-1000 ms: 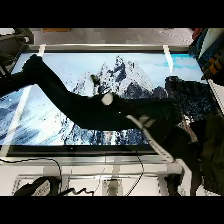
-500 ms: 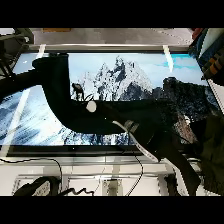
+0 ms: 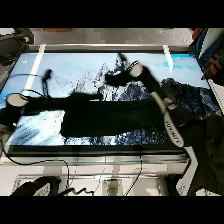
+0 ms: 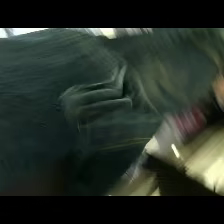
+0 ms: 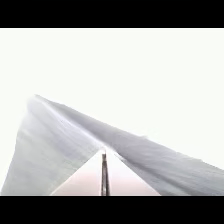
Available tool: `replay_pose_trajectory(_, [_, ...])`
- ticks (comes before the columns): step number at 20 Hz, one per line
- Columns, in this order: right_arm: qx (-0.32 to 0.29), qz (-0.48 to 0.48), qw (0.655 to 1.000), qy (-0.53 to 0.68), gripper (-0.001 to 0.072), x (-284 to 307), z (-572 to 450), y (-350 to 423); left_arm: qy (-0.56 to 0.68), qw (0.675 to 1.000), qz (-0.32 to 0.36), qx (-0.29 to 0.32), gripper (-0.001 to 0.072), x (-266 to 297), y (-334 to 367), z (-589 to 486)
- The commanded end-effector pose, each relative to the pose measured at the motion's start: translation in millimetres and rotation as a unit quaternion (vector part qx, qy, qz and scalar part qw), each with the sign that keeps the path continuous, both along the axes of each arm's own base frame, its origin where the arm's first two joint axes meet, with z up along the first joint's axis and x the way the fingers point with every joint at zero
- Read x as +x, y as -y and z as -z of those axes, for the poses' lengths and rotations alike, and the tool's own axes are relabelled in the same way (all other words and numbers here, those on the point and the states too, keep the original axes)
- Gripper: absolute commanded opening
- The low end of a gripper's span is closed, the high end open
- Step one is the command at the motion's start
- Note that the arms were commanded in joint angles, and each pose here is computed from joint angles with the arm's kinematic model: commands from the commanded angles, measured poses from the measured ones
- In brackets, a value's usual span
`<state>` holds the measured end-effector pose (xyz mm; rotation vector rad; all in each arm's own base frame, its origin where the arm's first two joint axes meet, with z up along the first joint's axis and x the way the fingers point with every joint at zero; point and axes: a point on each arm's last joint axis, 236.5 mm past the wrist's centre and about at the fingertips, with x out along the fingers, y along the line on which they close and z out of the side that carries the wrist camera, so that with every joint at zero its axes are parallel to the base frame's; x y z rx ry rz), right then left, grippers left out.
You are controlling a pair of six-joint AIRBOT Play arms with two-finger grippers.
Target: Fold the clothes and pants, and hang the long-sleeved shirts on hangers.
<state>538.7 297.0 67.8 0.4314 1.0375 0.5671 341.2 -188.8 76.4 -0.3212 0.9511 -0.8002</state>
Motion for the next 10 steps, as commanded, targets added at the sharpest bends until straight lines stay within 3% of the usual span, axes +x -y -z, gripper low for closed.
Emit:
replay_pose_trajectory(1, [-0.023,0.038,0.999,-0.018,0.0025,2,-28,88,-0.059,0.993,0.104,-0.005,0.071,-62,46,20])
replay_pose_trajectory(4, [-0.056,0.02,0.998,-0.028,0.0025,-15,-37,125,-0.059,0.994,0.097,0.005,0.0697,-59,37,21])
replay_pose_trajectory(8, [-0.16,-0.014,0.987,-0.031,0.0024,-41,-38,185,-0.067,0.995,-0.027,0.075,0.0697,-20,-66,44])
replay_pose_trajectory(10, [-0.184,-0.026,0.983,-0.007,0.0024,-49,-52,207,-0.072,0.987,-0.099,0.102,0.0697,-7,-124,54])
